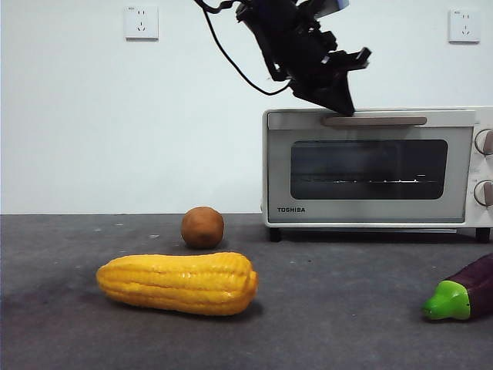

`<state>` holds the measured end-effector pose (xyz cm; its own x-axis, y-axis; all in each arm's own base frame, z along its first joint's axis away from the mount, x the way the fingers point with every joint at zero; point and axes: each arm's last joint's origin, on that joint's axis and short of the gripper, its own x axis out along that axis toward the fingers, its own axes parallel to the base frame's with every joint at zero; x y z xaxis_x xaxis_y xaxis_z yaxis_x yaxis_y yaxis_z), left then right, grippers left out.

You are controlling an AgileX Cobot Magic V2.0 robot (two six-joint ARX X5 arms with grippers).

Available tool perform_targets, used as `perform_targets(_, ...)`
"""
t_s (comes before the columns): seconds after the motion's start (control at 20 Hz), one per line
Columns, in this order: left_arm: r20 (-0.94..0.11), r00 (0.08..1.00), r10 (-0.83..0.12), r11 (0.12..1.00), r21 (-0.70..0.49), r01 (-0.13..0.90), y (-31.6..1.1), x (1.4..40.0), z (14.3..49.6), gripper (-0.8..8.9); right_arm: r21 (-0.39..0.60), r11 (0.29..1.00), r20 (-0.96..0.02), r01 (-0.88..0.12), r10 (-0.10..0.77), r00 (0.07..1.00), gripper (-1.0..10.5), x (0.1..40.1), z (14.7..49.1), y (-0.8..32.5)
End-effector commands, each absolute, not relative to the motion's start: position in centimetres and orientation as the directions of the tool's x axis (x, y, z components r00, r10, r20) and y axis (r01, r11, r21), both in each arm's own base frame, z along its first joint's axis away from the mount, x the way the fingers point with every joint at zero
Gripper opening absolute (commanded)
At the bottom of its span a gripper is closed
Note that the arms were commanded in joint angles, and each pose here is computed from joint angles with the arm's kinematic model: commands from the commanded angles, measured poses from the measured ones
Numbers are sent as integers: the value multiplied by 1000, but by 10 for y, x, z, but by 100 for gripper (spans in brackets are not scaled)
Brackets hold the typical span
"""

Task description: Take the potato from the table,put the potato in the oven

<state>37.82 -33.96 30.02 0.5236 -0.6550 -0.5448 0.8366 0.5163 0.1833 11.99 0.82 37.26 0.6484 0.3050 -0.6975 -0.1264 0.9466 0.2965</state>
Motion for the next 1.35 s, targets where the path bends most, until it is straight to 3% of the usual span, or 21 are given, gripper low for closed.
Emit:
perform_targets(0.05, -682, 436, -587, 528, 86, 845, -349, 375, 252, -7, 286, 948, -689, -138, 304, 658, 2, 114, 375, 8)
perform_targets(0.4, -733, 381, -564, 542, 19, 840, -359, 360, 246, -7, 269, 952, -622, -146, 287, 728, 2, 79, 384, 8)
perform_targets(1.0, -806, 303, -509, 569, -51, 821, -363, 343, 239, -7, 156, 988, -549, 1, 86, 831, 2, 19, 407, 3)
perform_targets(1.35, -858, 247, -451, 588, -77, 805, -358, 337, 234, -7, 153, 988, -509, -2, 81, 857, 2, 10, 417, 2)
